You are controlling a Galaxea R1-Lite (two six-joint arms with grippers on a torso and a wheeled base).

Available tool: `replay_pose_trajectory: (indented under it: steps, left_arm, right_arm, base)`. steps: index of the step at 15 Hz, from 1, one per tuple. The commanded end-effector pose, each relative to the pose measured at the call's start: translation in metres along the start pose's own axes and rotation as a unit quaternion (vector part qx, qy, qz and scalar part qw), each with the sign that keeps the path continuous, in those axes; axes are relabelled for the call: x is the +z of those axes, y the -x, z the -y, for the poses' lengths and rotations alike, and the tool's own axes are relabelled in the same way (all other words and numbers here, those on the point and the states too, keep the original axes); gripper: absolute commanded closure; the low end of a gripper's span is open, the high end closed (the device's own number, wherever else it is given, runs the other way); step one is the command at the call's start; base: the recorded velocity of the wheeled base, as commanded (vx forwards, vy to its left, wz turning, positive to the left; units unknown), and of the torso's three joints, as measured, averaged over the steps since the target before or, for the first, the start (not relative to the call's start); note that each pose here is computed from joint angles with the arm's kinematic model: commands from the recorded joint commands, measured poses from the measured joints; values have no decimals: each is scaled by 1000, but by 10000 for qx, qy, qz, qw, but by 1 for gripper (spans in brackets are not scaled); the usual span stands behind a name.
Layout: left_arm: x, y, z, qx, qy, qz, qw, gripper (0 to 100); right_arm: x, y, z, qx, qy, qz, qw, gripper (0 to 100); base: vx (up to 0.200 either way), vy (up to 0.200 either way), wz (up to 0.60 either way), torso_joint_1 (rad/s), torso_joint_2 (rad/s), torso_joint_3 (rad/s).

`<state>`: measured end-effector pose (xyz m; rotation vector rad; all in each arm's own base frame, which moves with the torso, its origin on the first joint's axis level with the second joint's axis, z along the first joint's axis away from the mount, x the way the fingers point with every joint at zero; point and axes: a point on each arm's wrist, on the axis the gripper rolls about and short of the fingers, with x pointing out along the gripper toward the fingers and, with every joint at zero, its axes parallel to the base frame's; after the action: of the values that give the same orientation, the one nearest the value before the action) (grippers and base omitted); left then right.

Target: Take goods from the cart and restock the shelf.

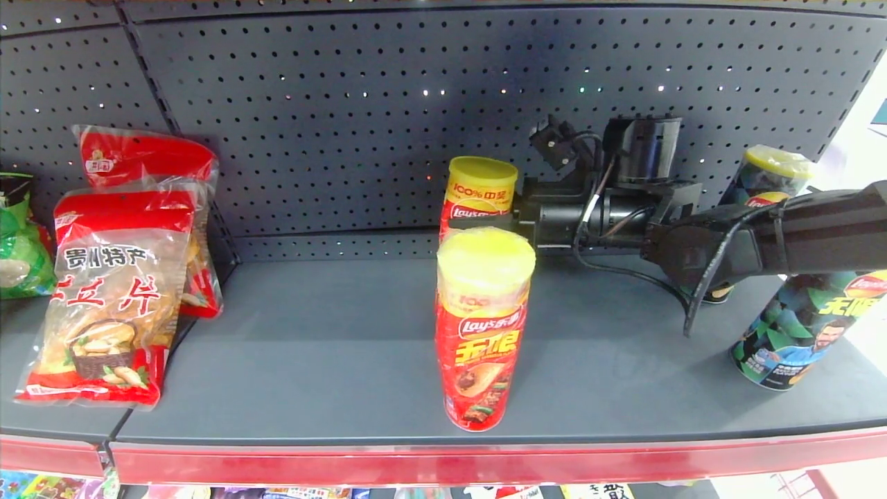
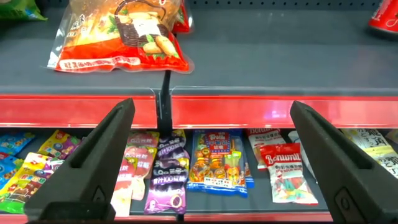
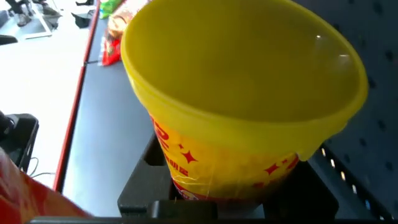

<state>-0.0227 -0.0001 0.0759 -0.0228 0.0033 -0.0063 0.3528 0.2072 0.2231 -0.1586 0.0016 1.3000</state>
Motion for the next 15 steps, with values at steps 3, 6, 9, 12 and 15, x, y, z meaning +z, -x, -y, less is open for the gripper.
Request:
replay_pose_trajectory:
  steps: [3, 6, 9, 12, 15]
  left_arm:
    - [0, 0, 0, 1, 1, -7, 10000, 0]
    - [0, 0, 0, 1, 1, -7, 10000, 0]
    - [0, 0, 0, 1, 1, -7, 10000, 0]
    - [0, 0, 0, 1, 1, -7, 10000, 0]
    - [0, 0, 0, 1, 1, -7, 10000, 0]
  right_arm:
    - [5, 18, 10, -264, -103, -109, 9995, 100]
    - [7, 26, 14, -373, -104, -106, 9992, 100]
    - [7, 26, 13, -349, -70, -109, 9993, 100]
    - [3, 22, 8, -229, -10, -151, 9996, 100]
    - [-2, 13, -2, -56, 38, -215, 9997, 100]
  base:
    - [0, 0, 0, 0, 0, 0]
    - [0, 0, 0, 0, 0, 0]
    - [0, 0, 0, 0, 0, 0]
    - [0, 0, 0, 0, 0, 0]
    - [0, 0, 0, 0, 0, 0]
